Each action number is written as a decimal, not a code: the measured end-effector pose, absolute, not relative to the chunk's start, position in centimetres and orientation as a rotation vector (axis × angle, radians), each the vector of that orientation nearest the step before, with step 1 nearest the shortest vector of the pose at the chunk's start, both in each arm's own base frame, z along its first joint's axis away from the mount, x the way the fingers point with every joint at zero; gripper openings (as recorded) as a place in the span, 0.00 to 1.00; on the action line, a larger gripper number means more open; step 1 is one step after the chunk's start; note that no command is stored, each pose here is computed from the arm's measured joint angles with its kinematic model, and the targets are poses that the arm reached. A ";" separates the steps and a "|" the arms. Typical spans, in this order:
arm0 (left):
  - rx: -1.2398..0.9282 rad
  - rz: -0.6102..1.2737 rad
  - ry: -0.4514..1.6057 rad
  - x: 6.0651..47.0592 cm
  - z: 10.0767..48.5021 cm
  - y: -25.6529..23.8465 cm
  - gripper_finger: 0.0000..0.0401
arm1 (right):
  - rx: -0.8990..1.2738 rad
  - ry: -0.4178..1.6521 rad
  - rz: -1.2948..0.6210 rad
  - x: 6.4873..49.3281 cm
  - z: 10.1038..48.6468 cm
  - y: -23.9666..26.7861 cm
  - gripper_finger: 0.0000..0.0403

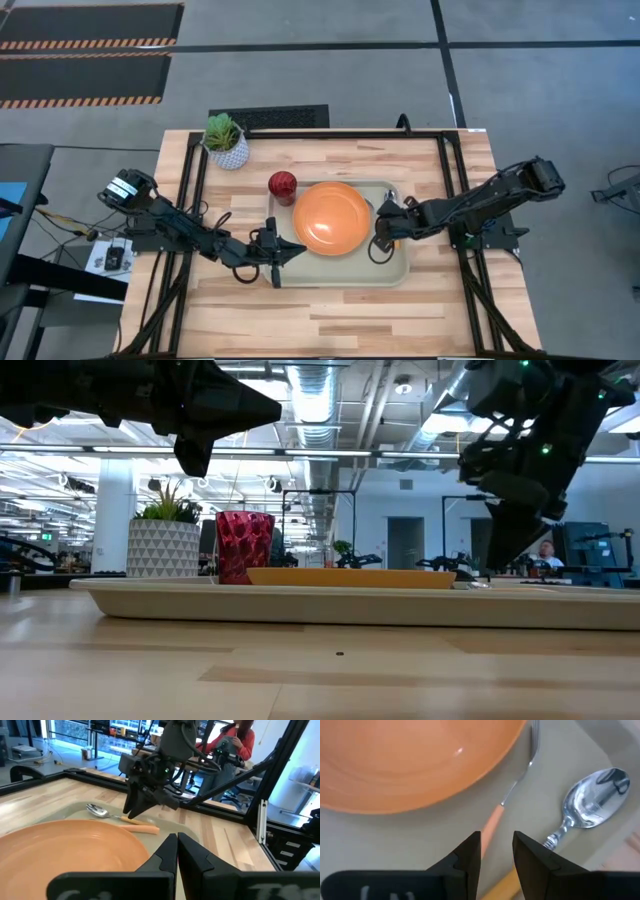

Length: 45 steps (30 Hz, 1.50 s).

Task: Pick and place plate/cup/fork/spoon on tray
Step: Put the orange fork on the gray serving tray between the orange plate and the yellow spoon

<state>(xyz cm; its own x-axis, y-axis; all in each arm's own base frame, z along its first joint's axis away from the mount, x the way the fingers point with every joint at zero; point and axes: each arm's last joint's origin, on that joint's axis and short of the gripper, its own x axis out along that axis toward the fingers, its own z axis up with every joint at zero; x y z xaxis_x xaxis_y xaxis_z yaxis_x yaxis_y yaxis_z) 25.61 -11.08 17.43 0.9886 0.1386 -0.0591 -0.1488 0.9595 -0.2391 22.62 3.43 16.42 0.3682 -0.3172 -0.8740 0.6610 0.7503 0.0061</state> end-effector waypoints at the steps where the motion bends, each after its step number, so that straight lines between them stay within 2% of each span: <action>1: -0.246 0.146 0.042 25.6 17.4 -11.1 0.00 | 0.393 1.007 -0.646 22.7 16.4 3.5 0.34; 35: -0.225 0.149 0.061 25.6 17.2 -11.1 0.00 | 0.505 0.981 -0.724 23.0 15.9 3.5 0.32; 45: -0.226 0.148 0.058 25.6 17.3 -11.1 0.00 | 0.481 1.094 -0.733 23.8 13.2 3.4 0.32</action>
